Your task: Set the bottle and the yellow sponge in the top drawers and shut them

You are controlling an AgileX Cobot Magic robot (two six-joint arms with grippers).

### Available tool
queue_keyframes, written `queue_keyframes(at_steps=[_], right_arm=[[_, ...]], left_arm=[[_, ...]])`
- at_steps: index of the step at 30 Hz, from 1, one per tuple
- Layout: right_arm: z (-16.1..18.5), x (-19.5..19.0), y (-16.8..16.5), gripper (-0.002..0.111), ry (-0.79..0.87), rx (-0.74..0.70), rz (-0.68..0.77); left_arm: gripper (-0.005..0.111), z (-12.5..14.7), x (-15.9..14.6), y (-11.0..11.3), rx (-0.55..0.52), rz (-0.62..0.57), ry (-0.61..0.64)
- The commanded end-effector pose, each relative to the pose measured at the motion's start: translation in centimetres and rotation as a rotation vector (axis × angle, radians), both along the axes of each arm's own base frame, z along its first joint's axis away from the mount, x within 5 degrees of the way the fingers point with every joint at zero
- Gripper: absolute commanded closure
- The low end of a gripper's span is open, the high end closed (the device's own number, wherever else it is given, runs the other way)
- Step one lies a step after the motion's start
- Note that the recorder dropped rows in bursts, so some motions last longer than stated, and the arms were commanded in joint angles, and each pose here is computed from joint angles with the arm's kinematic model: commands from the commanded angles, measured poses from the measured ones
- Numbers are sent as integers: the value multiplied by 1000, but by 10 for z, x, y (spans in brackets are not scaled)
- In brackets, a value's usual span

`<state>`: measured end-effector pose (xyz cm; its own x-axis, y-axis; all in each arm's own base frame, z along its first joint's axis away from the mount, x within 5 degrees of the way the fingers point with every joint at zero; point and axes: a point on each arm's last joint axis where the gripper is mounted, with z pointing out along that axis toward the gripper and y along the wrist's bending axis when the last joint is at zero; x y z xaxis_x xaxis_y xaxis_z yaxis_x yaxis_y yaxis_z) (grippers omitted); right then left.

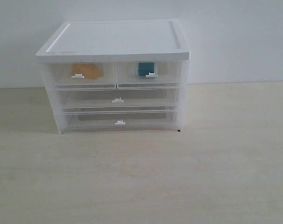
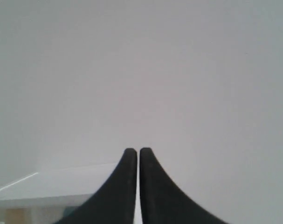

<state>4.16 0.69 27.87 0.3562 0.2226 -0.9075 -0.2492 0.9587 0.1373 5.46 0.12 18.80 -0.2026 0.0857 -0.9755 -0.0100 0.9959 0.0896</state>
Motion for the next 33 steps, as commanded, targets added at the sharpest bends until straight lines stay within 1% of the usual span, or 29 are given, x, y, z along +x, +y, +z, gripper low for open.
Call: queue_keyframes(at_steps=[1, 2, 3, 5, 7, 9, 16, 33], right_arm=[[-38, 10, 0, 108, 85, -92, -75], [-48, 12, 0, 108, 113, -111, -77], [-61, 14, 2, 108, 252, -175, -65], [-74, 15, 3, 108, 369, -275, -64], [-85, 14, 2, 108, 481, -336, -61], [-95, 12, 2, 108, 593, -353, -48], [-95, 12, 2, 108, 600, -333, -43], [-95, 12, 2, 108, 600, -338, -45]], left_arm=[[103, -1, 0, 0, -9, 1, 2], [103, -1, 0, 0, -6, 1, 3], [103, -1, 0, 0, -6, 1, 3], [103, -1, 0, 0, -6, 1, 3], [103, -1, 0, 0, -6, 1, 3], [103, -1, 0, 0, -6, 1, 3], [103, -1, 0, 0, -6, 1, 3], [103, -1, 0, 0, -6, 1, 3]])
